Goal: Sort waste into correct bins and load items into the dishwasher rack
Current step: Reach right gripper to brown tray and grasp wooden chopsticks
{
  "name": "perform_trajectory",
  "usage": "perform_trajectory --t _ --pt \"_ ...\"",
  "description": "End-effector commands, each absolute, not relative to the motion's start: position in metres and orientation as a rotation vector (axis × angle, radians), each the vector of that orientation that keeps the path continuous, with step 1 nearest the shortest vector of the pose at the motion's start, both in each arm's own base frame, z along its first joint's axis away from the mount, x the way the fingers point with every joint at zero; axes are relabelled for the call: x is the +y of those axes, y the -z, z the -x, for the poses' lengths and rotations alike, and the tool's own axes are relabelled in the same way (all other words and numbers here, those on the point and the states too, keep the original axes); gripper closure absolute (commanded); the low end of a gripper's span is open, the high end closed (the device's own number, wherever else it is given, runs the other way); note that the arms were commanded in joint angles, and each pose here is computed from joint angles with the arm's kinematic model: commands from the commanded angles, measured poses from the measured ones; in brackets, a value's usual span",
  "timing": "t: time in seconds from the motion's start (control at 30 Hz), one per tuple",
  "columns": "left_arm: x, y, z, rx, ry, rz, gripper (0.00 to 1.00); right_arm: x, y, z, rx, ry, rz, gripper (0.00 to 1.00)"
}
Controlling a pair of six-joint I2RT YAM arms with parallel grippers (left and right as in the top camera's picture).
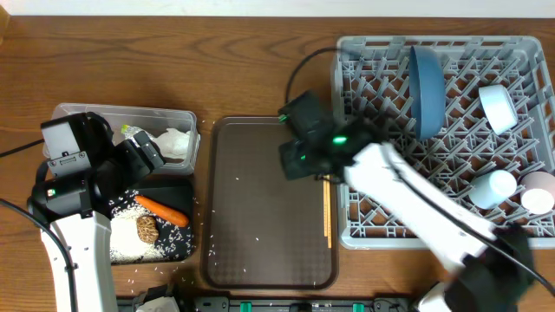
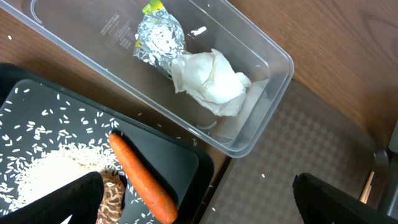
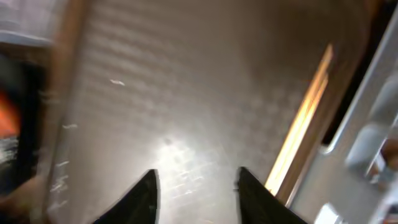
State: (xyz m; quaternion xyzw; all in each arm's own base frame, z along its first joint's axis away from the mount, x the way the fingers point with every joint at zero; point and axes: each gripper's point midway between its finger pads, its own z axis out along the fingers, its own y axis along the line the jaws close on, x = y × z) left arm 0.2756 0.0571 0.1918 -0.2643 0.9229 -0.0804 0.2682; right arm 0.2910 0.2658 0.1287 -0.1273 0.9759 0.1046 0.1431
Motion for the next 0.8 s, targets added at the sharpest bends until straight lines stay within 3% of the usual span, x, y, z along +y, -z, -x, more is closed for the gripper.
perform_trajectory --t 0.0,0.07,0.17,0.37,0.77 --pt "0.061 -0.198 -0.278 2.48 0.191 0.696 0.02 0.245 -0.094 -0.294 2.868 -0.042 0.047 0.82" --pt "0.061 -0.198 -0.278 2.48 0.191 0.696 0.02 0.241 -0.076 -0.291 2.909 0.015 -0.025 0.87" --pt "0.061 -0.198 -0.278 2.48 0.191 0.696 0.02 0.233 -0.05 -0.293 2.957 0.086 -0.117 0.8" --pt "0.061 -0.198 -0.278 2.48 0.191 0.696 0.02 0.213 -0.013 -0.291 3.041 0.217 -0.191 0.8" --pt "0.061 -0.198 -0.278 2.48 0.191 0.696 0.02 0.19 0.005 -0.269 3.168 0.282 -0.263 0.77"
